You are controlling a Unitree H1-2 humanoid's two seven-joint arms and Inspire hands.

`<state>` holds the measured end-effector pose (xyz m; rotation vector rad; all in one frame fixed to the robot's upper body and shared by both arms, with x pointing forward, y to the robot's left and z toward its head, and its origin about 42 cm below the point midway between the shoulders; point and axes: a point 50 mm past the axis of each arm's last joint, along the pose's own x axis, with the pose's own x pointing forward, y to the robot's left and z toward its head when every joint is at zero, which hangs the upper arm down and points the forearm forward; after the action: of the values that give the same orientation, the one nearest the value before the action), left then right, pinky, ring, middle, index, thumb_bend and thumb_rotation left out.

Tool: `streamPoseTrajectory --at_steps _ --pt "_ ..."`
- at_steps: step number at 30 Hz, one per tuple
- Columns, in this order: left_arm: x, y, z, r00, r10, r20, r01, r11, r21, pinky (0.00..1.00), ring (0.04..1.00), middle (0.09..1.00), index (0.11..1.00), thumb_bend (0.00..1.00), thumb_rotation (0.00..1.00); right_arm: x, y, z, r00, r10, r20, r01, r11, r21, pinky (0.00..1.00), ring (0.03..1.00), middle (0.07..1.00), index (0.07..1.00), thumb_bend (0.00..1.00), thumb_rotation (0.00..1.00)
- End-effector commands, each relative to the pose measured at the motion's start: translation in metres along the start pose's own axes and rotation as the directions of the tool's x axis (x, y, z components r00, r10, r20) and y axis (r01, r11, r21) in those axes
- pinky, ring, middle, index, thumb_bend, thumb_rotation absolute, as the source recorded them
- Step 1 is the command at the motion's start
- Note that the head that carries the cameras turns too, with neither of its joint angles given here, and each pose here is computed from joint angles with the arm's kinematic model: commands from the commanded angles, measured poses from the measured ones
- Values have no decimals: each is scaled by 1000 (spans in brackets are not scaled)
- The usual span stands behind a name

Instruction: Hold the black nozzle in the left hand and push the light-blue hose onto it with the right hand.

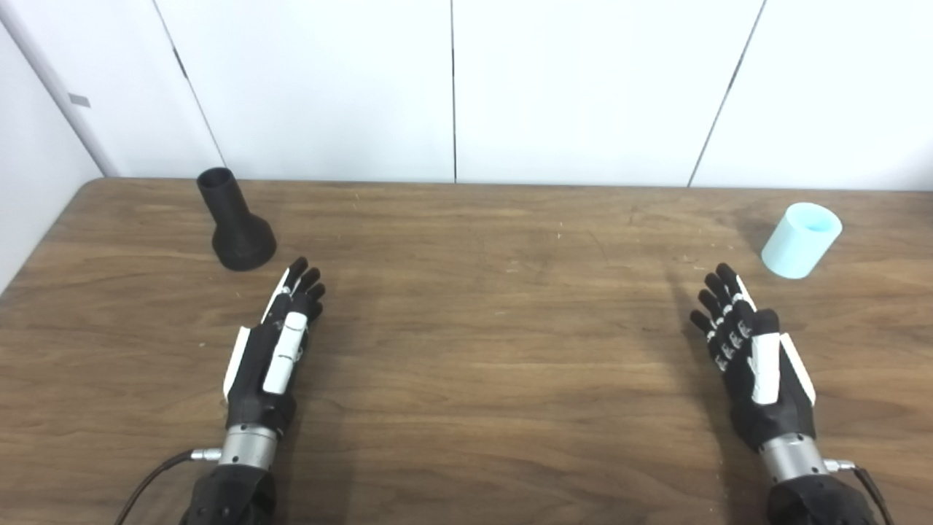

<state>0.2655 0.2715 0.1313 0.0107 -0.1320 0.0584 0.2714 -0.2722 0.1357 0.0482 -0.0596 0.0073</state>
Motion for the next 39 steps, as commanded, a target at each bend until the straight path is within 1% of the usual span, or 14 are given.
streamPoseTrajectory --at_steps 1,34,39 --pt "6 -4 16 998 -8 65 8 1000 6 953 943 945 916 498 802 5 2 18 997 4 77 -4 1000 0 946 992 985 1000 595 1000" --pt "5 -4 17 998 -11 59 11 1000 2 956 943 944 916 495 800 4 1 20 998 -2 69 2 1000 -6 945 990 983 1000 602 1000" --pt "4 -5 16 998 -10 57 10 1000 0 956 943 944 916 494 800 3 -2 17 998 0 69 1 1000 -6 948 989 982 1000 606 1000"
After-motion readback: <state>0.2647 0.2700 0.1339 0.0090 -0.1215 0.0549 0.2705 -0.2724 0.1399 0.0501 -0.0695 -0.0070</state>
